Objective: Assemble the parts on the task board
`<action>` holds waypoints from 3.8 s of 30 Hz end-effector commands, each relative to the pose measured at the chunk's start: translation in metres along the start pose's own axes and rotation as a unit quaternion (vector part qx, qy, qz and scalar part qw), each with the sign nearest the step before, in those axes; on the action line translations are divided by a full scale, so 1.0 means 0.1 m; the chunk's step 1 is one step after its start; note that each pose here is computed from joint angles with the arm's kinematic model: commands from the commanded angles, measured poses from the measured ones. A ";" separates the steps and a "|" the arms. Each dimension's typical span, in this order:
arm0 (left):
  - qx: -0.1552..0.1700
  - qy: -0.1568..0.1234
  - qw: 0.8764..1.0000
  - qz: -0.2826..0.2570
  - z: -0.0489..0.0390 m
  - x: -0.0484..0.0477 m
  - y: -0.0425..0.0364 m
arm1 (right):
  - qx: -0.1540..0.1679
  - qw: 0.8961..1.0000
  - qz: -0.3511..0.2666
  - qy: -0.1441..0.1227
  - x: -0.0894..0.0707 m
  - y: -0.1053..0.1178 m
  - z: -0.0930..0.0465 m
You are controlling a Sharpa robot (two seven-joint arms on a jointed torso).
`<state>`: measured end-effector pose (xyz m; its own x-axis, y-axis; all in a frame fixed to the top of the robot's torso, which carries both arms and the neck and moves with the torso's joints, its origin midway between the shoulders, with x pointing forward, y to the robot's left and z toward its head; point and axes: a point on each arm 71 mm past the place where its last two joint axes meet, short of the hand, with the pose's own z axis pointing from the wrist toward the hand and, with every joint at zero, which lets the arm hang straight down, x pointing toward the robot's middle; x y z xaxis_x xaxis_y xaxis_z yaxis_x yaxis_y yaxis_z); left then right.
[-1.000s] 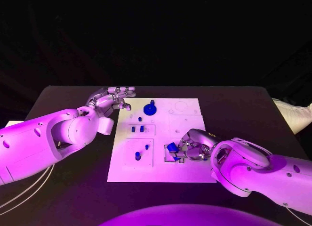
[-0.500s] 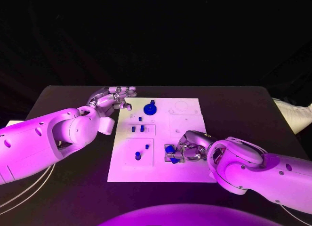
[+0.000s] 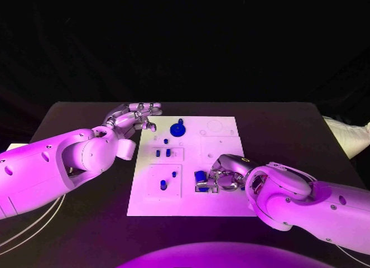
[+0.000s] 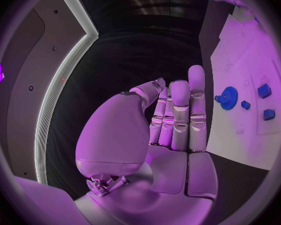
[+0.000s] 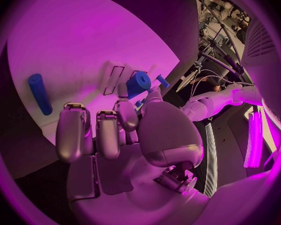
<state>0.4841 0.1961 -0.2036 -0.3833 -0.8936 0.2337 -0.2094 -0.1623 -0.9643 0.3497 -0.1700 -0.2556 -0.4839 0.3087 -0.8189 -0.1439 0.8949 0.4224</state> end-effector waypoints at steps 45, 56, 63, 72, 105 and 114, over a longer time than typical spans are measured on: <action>0.001 0.008 1.000 -0.001 -0.008 -0.001 -0.005 | 0.009 0.998 0.024 -0.054 -0.38 -0.25 -0.26; 0.000 0.010 1.000 -0.002 -0.007 0.005 0.000 | 0.061 0.997 -0.042 -0.038 -0.57 -0.63 -0.36; 0.000 0.010 1.000 -0.002 -0.009 0.002 0.004 | 0.076 0.993 -0.087 -0.022 -0.50 -0.75 -0.33; -0.001 0.010 1.000 -0.002 -0.014 -0.005 0.008 | 0.078 0.990 -0.116 -0.008 -0.37 -0.78 -0.27; 0.000 0.010 1.000 -0.002 -0.015 -0.001 0.009 | 0.037 0.965 -0.258 0.020 -0.06 -0.56 -0.14; 0.000 0.009 1.000 -0.001 -0.017 -0.004 0.008 | 0.030 0.976 -0.218 -0.008 -0.07 -0.52 -0.14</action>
<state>0.4832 0.1992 -0.2056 -0.3834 -0.8935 0.2337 -0.2168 -0.1589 -0.9632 0.3527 -0.2196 -0.2546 -0.3288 -0.0960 -0.9395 -0.3031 0.9529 0.0087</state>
